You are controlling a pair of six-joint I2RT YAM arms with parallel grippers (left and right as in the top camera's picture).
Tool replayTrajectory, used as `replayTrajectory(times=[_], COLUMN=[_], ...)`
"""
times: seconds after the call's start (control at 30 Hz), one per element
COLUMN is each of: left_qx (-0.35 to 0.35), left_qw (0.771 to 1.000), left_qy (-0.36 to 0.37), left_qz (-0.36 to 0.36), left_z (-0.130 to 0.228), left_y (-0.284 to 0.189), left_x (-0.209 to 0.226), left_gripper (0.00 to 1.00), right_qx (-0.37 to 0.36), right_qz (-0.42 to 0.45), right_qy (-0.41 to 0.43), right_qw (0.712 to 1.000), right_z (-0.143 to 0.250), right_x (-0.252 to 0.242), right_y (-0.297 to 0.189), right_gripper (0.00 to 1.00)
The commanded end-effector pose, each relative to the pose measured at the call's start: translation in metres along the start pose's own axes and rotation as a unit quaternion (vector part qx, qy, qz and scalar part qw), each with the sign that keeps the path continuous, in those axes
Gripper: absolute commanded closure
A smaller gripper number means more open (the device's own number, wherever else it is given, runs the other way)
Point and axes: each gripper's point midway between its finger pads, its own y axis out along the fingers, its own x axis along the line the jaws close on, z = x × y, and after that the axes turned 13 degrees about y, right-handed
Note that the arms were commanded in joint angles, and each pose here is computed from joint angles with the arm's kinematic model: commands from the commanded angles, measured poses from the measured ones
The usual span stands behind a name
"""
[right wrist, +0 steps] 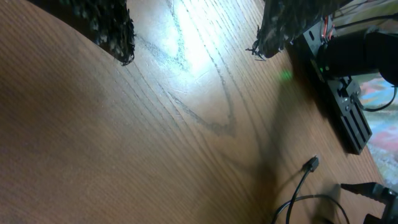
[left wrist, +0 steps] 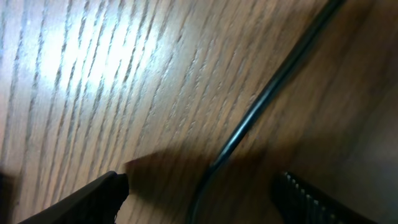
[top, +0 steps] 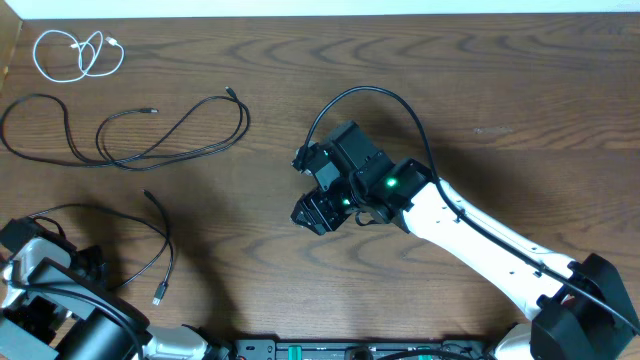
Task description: Untangle cables
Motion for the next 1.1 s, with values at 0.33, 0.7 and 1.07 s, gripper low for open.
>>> replayTrajectory(times=[0.33,0.7,1.07], left_qx=[0.038,0.049,-0.026], left_qw=[0.998,0.983,0.977], left_qy=[-0.007,-0.002,0.055], left_qz=[0.056,0.176,0.205], left_z=[0.016,0.011,-0.017], left_y=[0.013,0.002,-0.003], left_x=[-0.019,-0.066,-0.082], left_gripper=[0.71,0.91,0.87], right_qx=[-0.004,-0.004,-0.003], right_qz=[-0.002,-0.002,-0.001], right_qy=[-0.012,-0.011,-0.011], right_qw=[1.000,1.000,1.000], right_z=[-0.001,-0.001,-0.001], right_x=[0.005,0.005,0.005], right_y=[-0.003,-0.003,-0.003], right_gripper=[0.39,0.45,0.46])
